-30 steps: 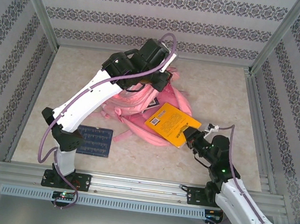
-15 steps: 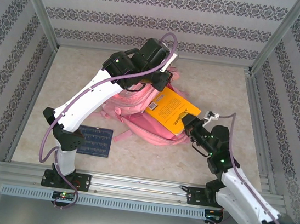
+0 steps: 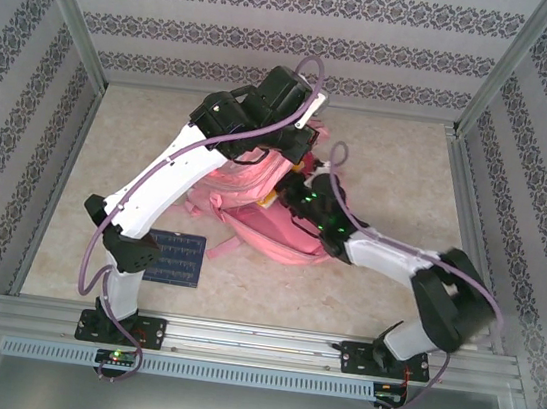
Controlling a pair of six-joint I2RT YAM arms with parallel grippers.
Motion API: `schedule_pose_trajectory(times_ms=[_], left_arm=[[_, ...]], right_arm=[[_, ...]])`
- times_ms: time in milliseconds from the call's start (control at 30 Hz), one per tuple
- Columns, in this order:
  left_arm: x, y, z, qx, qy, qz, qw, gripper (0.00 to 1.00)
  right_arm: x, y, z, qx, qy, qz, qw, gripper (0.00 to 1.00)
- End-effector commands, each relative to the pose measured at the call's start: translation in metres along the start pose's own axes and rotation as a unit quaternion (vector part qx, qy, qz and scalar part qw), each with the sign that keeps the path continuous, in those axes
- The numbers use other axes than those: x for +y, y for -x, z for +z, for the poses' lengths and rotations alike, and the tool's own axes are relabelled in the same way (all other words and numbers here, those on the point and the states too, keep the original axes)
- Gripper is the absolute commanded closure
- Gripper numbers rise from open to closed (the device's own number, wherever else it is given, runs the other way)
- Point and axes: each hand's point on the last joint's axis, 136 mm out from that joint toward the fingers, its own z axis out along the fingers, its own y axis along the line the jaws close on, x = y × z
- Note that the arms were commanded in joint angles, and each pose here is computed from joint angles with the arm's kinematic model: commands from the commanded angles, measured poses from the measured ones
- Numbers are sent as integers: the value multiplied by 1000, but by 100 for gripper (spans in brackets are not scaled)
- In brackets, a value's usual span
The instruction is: Pack the student bag
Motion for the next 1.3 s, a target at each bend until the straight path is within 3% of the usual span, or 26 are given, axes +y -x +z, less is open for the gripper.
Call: schedule_pose_trajectory(times_ms=[0,67,133,233,433,500,633,767,900,1067,1133,1200,1267], left_arm=[[-10,44,-25,-83,-34,-16,996,100],[-10,45,-21,-84,-34,-16,996,100],[-6,46,-18,-83,-31,-20,996,100],[3,47,-12,-79,-32,-36,996,100],[17,46,1,-70,-31,-53,996,100],[21,45,6,-66,-28,-56,996,100],[27,41,19,-54,-23,-60,996,100],[28,34,36,-38,-24,-63,997,100],[19,17,66,-2,-48,-81,996,100],[-2,-15,110,52,-99,-107,988,100],[-4,-20,114,55,-102,-112,987,86],[-5,-16,105,37,-107,-115,987,62],[-6,-6,88,7,-114,-115,987,46]], right_arm=[[22,8,42,-58,30,-16,998,100],[18,2,68,-54,22,-11,998,97],[16,0,90,-53,26,-11,998,87],[22,3,98,-51,58,-14,997,60],[50,15,49,-44,124,-82,988,24],[52,15,28,-39,135,-104,985,18],[46,19,-15,-42,130,-130,982,16],[-5,27,-51,-56,32,-118,991,19],[-58,43,-107,-116,-77,-106,985,24],[-76,68,-179,-199,-143,-139,960,27],[-73,73,-201,-219,-149,-160,951,28],[-67,75,-215,-226,-153,-178,946,27],[-58,73,-221,-219,-147,-199,944,27]])
